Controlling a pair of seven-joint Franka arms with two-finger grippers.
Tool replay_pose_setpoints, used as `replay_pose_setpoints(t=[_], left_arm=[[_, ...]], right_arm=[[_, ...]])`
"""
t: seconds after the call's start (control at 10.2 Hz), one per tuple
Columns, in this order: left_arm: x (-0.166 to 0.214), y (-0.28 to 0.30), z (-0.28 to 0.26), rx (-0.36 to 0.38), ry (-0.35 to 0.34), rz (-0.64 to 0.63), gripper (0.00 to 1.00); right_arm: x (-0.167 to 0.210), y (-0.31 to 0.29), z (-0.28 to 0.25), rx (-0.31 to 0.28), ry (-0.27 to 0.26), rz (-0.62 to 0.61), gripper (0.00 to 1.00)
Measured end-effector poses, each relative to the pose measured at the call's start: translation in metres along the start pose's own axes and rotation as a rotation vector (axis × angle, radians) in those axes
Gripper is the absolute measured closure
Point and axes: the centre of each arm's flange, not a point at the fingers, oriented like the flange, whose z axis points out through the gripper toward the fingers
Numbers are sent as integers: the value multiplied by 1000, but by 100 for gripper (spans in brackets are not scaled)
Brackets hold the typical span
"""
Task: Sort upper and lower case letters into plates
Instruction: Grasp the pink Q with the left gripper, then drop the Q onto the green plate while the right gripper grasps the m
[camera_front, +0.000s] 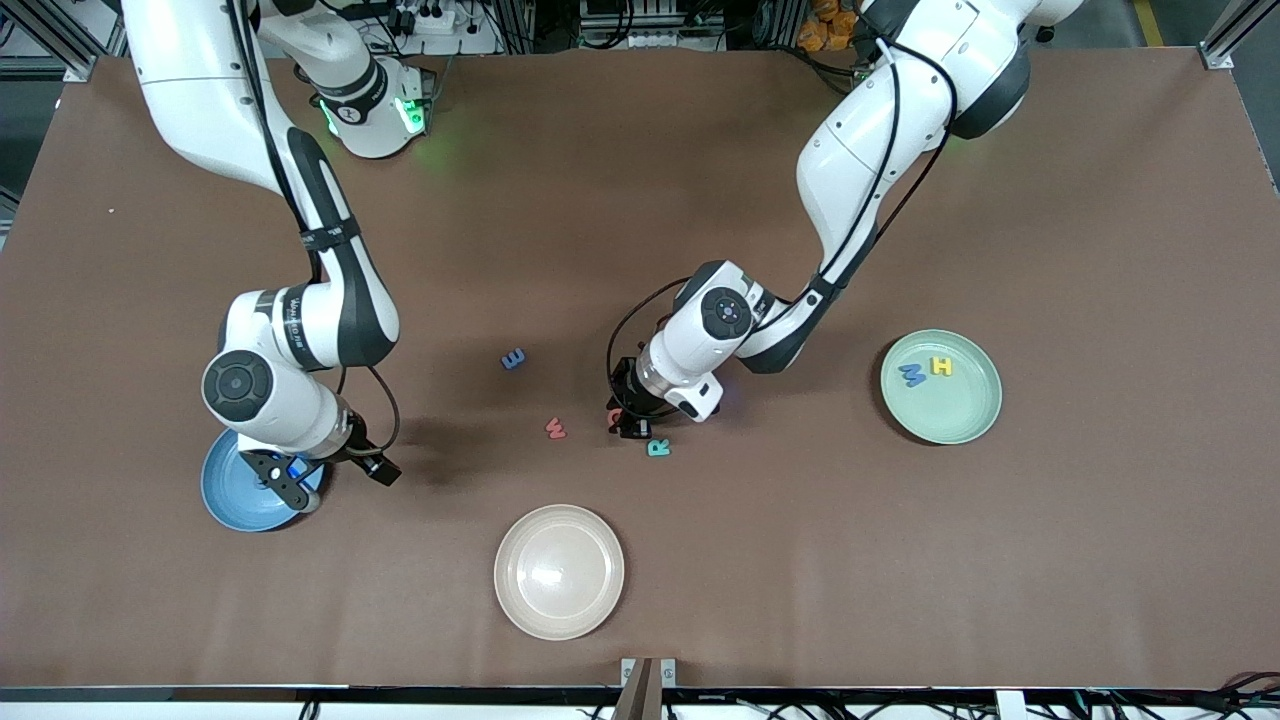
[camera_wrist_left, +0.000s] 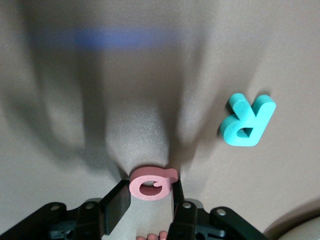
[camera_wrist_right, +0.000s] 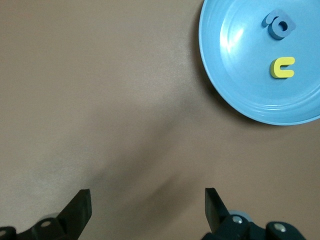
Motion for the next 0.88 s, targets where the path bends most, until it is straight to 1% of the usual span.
replay_pose_setpoints(t=[0.59,0.68,0.88], left_arm=[[-1,2,-3,8,5,-3,61],[0,4,-4,19,9,-10,63],[6,11,-8,59,16,-38,63]], right_arm=[[3,-9,-14,25,19,-25,0],[5,-11,-18,33,25,-27,0],[8,-14,-27,46,37,-36,0]])
